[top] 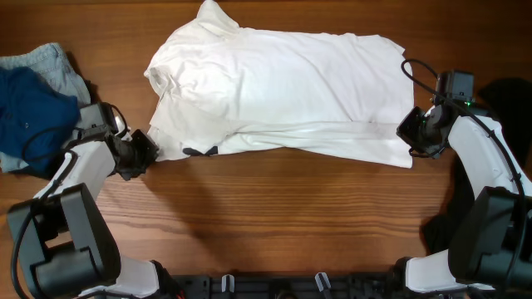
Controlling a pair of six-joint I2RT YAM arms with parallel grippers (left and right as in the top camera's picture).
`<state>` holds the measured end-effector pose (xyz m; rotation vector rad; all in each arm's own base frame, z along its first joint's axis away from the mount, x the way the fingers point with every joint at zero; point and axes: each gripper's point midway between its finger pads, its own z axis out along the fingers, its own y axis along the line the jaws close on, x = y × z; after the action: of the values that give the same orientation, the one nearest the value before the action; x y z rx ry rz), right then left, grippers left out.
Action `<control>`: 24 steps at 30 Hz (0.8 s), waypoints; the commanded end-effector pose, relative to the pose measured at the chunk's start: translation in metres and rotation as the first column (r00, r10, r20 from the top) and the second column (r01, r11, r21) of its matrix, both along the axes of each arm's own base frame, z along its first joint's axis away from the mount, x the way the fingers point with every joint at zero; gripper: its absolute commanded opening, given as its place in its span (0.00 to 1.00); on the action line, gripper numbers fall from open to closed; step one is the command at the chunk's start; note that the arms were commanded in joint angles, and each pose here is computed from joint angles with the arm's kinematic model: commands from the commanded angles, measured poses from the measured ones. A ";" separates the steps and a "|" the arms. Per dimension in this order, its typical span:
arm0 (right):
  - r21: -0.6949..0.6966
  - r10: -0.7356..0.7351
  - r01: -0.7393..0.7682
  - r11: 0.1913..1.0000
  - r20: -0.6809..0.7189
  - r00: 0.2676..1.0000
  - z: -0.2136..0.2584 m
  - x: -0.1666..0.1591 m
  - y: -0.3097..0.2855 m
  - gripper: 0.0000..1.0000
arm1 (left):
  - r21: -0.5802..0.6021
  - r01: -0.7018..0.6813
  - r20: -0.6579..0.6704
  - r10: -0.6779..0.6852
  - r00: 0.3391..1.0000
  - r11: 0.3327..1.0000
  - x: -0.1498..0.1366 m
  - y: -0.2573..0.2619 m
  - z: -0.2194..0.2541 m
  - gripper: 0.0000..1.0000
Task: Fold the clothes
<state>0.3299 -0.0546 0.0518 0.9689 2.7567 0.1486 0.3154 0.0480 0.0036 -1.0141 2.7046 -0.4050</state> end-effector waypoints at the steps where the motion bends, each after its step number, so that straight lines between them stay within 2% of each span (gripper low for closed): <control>1: -0.021 0.002 -0.003 1.000 -0.034 0.999 -0.004 -0.005 -0.005 0.09 | 0.013 0.006 -0.022 -0.006 1.000 1.000 -0.006 0.004 -0.006 0.04; 4: -0.061 -0.009 0.004 0.998 -0.077 0.997 -0.005 -0.015 -0.011 0.09 | 0.033 -0.048 -0.060 0.050 0.997 0.998 -0.020 0.020 -0.003 0.04; 7: -0.100 -0.021 0.010 0.995 -0.116 0.993 -0.006 -0.024 -0.018 0.09 | 0.167 -0.155 -0.150 0.180 0.972 0.974 -0.052 0.055 0.004 0.04; 10: -0.097 -0.022 0.010 0.995 -0.117 0.993 -0.006 -0.024 -0.018 0.09 | 0.143 -0.210 -0.078 0.223 0.972 0.967 -0.046 0.061 0.022 0.04; 11: -0.072 -0.012 0.004 0.997 -0.104 0.994 -0.006 -0.022 -0.014 0.10 | 0.125 -0.203 -0.044 0.210 0.977 0.971 -0.042 0.056 0.030 0.16; 12: -0.049 0.007 -0.012 0.999 -0.090 0.996 -0.006 -0.018 -0.009 0.11 | 0.105 -0.192 -0.024 0.195 0.980 0.976 -0.039 0.050 0.035 0.38; 13: 0.012 0.099 -0.098 0.995 -0.035 0.995 -0.004 -0.007 0.003 0.14 | 0.086 -0.176 -0.002 0.177 0.984 0.981 -0.035 0.043 0.041 0.54; 14: 0.061 0.171 -0.172 0.983 0.020 0.985 -0.001 0.001 0.015 0.20 | 0.080 -0.164 0.014 0.163 0.987 0.983 -0.033 0.039 0.045 0.57; 15: 0.116 0.236 -0.245 0.962 0.085 0.968 0.004 0.010 0.029 0.28 | 0.075 -0.145 0.034 0.143 0.989 0.987 -0.030 0.034 0.051 0.59; 17: 0.180 0.248 -0.270 0.946 0.137 0.959 0.009 0.016 0.042 0.34 | 0.059 -0.106 0.091 0.100 0.991 0.993 -0.023 0.021 0.065 0.61; 20: 0.222 0.257 -0.286 0.932 0.152 0.954 0.011 0.016 0.052 0.34 | -0.004 -0.003 0.185 0.004 0.983 1.000 -0.004 -0.012 0.080 0.58; 24: 0.257 0.240 -0.252 0.933 0.077 0.968 -0.009 0.011 0.061 0.34 | 0.018 0.101 0.208 -0.103 0.973 0.995 0.009 -0.042 0.077 0.56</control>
<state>0.3424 -0.0076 0.0580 0.6373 2.8045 0.5174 0.3205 0.0281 0.0827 -0.8666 2.5432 -0.4361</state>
